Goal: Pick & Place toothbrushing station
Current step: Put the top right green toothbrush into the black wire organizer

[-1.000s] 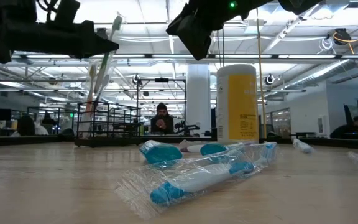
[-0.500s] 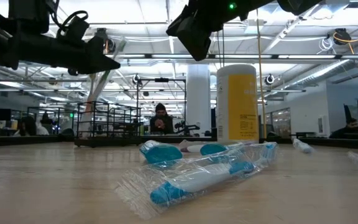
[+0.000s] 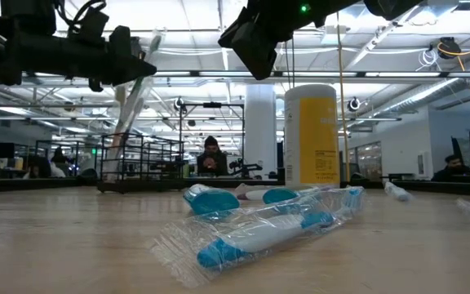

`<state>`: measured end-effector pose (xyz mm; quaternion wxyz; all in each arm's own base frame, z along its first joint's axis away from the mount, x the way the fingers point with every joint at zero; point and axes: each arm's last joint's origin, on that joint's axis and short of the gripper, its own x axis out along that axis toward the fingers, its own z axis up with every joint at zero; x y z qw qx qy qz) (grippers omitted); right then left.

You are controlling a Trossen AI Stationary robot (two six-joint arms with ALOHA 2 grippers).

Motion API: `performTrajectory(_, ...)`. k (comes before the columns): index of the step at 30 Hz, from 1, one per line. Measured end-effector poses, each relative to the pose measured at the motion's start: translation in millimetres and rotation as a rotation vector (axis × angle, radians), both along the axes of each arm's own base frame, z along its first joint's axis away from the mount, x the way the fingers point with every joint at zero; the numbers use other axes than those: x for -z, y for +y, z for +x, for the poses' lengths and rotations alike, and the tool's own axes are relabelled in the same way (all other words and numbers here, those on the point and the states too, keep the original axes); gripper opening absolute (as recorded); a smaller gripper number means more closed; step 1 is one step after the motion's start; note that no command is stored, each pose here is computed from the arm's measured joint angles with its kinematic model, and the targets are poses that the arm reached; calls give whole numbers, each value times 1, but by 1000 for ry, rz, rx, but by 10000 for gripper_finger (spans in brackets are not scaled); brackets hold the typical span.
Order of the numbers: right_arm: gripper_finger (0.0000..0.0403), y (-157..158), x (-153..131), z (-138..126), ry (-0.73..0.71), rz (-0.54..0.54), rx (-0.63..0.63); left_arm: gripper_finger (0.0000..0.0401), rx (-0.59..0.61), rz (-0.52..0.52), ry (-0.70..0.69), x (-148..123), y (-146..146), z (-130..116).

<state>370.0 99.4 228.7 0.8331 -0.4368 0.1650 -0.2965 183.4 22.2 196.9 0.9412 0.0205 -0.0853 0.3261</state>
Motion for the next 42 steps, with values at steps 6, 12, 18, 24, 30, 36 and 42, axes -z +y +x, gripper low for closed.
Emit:
performTrajectory(6, 36, 0, 0, 0, -8, 10, -1, 27, -37, -99, 24, 9, 6, 0)
performTrajectory(12, 36, 0, 0, 0, -12, 14, -2, 13, -61, -156, 78, 18, 10, 1)
performTrajectory(18, 36, 0, 0, 0, -11, 14, -2, 68, -63, -163, 112, 22, 10, 1)
performTrajectory(24, 36, 0, 0, 0, -11, 14, -2, 80, -67, -123, 126, 21, 10, 1)
performTrajectory(30, 36, 0, 0, 0, -11, 14, -2, 57, -68, -96, 103, 17, 10, 1)
performTrajectory(36, 36, -4, 0, 1, -40, 49, -3, 38, -10, -93, 99, 16, 9, 2)
performTrajectory(42, 36, -29, 1, 9, -149, 206, -35, 67, 119, -76, 110, 3, 6, 15)
